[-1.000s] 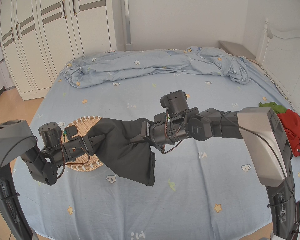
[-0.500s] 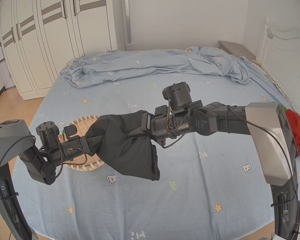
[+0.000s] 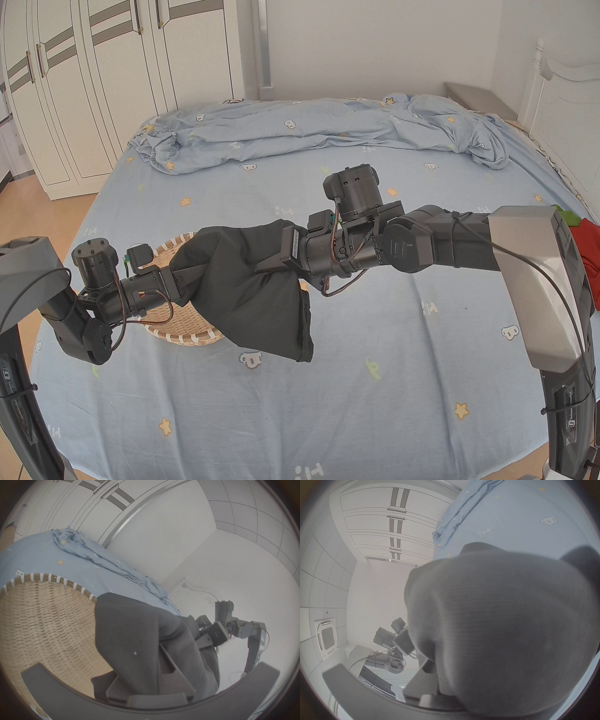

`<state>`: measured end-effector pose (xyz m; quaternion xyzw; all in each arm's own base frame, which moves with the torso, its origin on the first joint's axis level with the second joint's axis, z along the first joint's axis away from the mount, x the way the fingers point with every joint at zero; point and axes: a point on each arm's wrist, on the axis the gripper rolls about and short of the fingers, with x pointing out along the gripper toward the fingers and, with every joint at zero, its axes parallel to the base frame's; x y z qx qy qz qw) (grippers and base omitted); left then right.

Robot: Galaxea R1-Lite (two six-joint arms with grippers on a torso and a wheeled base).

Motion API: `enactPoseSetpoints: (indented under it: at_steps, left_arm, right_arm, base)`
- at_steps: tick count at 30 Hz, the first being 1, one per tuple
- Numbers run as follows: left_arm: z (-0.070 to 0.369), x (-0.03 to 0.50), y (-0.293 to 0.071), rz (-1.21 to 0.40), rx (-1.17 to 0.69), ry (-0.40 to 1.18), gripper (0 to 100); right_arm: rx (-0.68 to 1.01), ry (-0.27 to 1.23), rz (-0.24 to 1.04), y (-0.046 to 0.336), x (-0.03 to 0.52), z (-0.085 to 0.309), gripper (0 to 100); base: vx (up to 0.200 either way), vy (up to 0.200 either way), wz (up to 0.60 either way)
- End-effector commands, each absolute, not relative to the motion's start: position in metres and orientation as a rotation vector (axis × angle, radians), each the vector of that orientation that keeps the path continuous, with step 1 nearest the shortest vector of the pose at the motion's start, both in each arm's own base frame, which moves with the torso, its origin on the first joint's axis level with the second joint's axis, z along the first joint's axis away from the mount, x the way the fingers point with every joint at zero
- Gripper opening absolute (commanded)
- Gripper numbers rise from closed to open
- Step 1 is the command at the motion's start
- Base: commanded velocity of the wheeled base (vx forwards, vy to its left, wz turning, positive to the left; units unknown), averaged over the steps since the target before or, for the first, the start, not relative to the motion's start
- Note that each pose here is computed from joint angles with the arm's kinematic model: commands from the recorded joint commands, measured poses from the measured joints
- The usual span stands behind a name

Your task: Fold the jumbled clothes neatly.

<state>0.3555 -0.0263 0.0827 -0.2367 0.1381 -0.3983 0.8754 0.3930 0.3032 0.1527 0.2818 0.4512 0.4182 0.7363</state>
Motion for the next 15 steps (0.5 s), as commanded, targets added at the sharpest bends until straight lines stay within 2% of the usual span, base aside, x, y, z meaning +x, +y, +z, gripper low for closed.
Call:
enactPoseSetpoints:
  at_steps: [1,9,15]
  left_arm:
    - [0.079,0.359,-0.026,-0.828,-0.497,0.294,0]
    - [0.061,0.372,-0.026,-0.822,-0.505,0.314,0]
    - [0.051,0.381,-0.031,-0.831,-0.503,0.32,0]
  right_arm:
    - [0.621,0.991,0.916,0.304,0.395,0.149,0]
    - [0.627,0.977,0.906,0.306,0.404,0.133,0]
    - [0.655,0.96,0.898,0.308,0.41,0.124,0]
  base:
    - [0.0,0.2,0.0]
    - [0.0,0.2,0.0]
    - [0.0,0.0,0.0]
